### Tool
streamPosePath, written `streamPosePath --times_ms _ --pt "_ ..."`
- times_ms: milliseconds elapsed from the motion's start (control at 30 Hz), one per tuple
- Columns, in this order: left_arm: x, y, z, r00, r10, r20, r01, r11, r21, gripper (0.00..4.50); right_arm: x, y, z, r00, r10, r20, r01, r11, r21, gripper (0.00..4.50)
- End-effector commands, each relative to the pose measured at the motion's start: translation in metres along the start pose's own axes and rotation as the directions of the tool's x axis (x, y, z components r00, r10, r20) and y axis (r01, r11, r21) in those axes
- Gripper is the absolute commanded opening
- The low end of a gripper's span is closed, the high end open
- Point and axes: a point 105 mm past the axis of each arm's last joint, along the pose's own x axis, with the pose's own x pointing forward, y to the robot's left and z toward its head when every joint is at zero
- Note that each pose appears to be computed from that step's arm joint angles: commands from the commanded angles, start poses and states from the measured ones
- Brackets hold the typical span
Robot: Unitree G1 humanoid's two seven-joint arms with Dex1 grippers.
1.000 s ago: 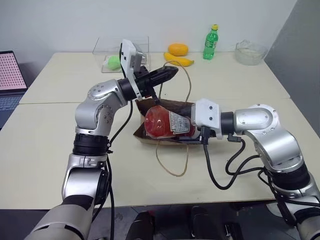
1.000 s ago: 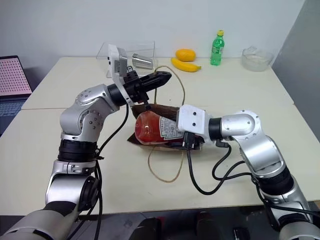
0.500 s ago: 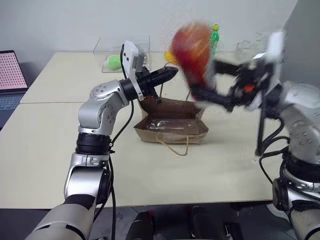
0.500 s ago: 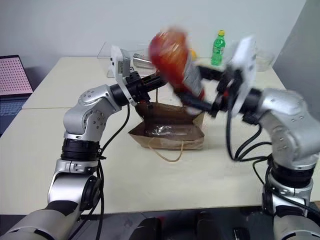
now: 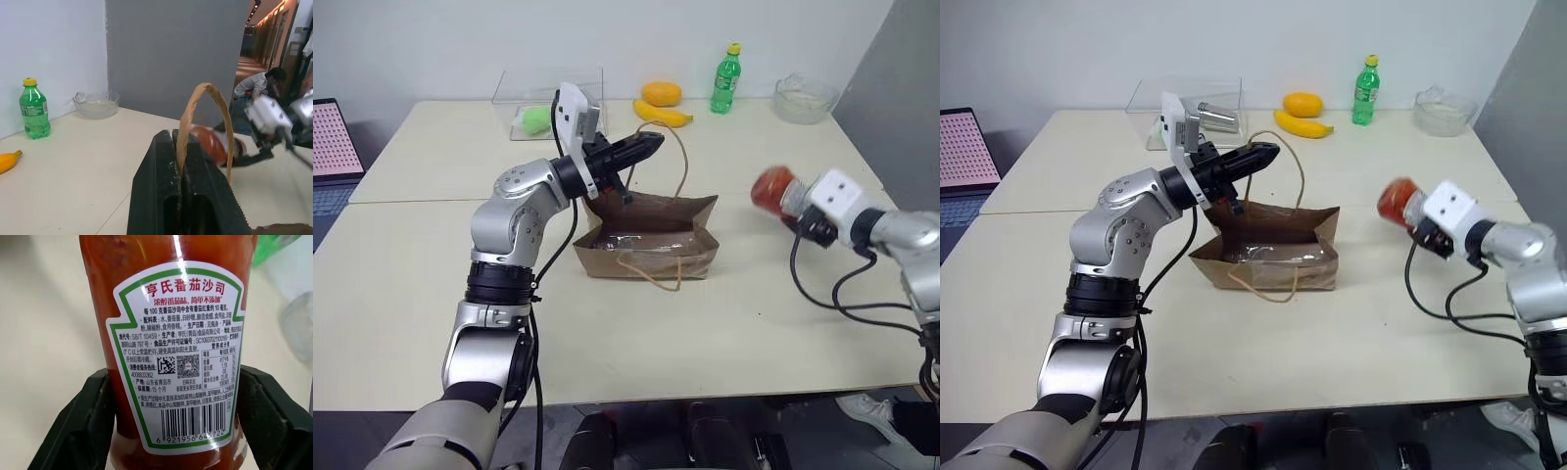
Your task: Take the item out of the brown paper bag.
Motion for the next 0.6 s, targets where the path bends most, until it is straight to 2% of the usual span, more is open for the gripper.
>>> streamPosePath --times_ms 33,133,267,433,533,600 --pt "0.001 -0.004 0.012 1.000 -0.012 0.028 0.010 0.999 0.051 0.00 0.001 0.001 -0.004 1.000 0.015 -0.011 -0.016 0.993 -0.114 3.12" --pt "0.001 -0.004 0.012 1.000 -0.010 0.026 0.009 0.998 0.056 0.00 0.002 0.008 -0.007 0.999 0.052 -0.013 -0.053 0.992 -0.114 3.12" --pt "0.000 -0.005 0.011 1.000 -0.014 0.022 0.013 0.998 0.054 0.00 -0.011 0.007 -0.004 0.997 0.073 0.006 -0.072 0.993 -0.093 4.49" --pt "0.000 -0.006 0.008 1.000 -0.028 0.012 0.027 0.998 0.054 0.00 -0.038 0.008 0.009 0.995 0.080 0.063 -0.076 0.996 -0.051 4.49" --pt "0.000 -0.005 0.009 0.999 -0.031 0.022 0.029 0.998 0.063 0.00 -0.067 0.018 0.038 0.974 0.095 0.207 -0.101 0.995 0.015 4.49" --pt "-0.002 -0.004 0.008 0.999 -0.036 0.016 0.034 0.997 0.067 0.00 -0.084 0.036 0.063 0.932 0.117 0.343 -0.151 0.986 0.073 4.49"
